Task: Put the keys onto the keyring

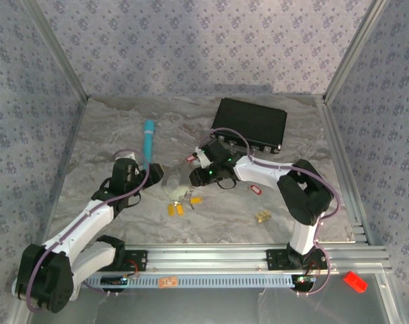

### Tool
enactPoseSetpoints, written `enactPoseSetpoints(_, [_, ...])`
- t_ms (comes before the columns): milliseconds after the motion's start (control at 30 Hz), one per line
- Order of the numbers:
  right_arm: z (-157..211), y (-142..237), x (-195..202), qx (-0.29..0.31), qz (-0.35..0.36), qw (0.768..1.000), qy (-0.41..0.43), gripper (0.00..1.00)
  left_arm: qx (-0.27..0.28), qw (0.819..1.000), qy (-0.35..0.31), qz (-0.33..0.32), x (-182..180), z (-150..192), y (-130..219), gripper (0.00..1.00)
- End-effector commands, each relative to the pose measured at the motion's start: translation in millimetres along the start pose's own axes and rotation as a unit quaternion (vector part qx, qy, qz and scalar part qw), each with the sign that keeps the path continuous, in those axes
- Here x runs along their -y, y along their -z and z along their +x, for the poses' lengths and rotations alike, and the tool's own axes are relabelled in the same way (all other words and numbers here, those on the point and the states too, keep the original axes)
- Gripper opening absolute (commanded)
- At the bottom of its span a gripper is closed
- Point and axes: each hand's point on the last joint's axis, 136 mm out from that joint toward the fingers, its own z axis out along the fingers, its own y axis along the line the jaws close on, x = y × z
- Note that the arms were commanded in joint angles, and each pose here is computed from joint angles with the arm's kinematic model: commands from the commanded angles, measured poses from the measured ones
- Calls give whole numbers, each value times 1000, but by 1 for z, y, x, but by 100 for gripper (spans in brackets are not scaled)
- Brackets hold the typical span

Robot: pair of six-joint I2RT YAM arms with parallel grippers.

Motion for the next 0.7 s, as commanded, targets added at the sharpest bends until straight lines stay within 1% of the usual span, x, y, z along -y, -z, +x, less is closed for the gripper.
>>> enactPoseSetpoints(0, [2,-5,-9,-25,-5,1000,-16,34,-29,999,24,-9,-6,18,-4,78])
enactPoseSetpoints(100, [2,-11,-12,-31,-9,999,-15,32,-41,999,24,-12,-8,27,-7,71])
enactPoseSetpoints(200, [0,-15,-15,-33,-11,999,-12,30,-48,998,23,-14,-7,31,-10,69])
enactPoseSetpoints(433, [1,-24,-15,-43,-8,999,-13,27,-53,998,21,-16,-7,33,-13,67])
enactPoseSetpoints(667, [6,-31,-12,-58,0,998,-12,27,-56,998,23,-21,-10,36,-15,67])
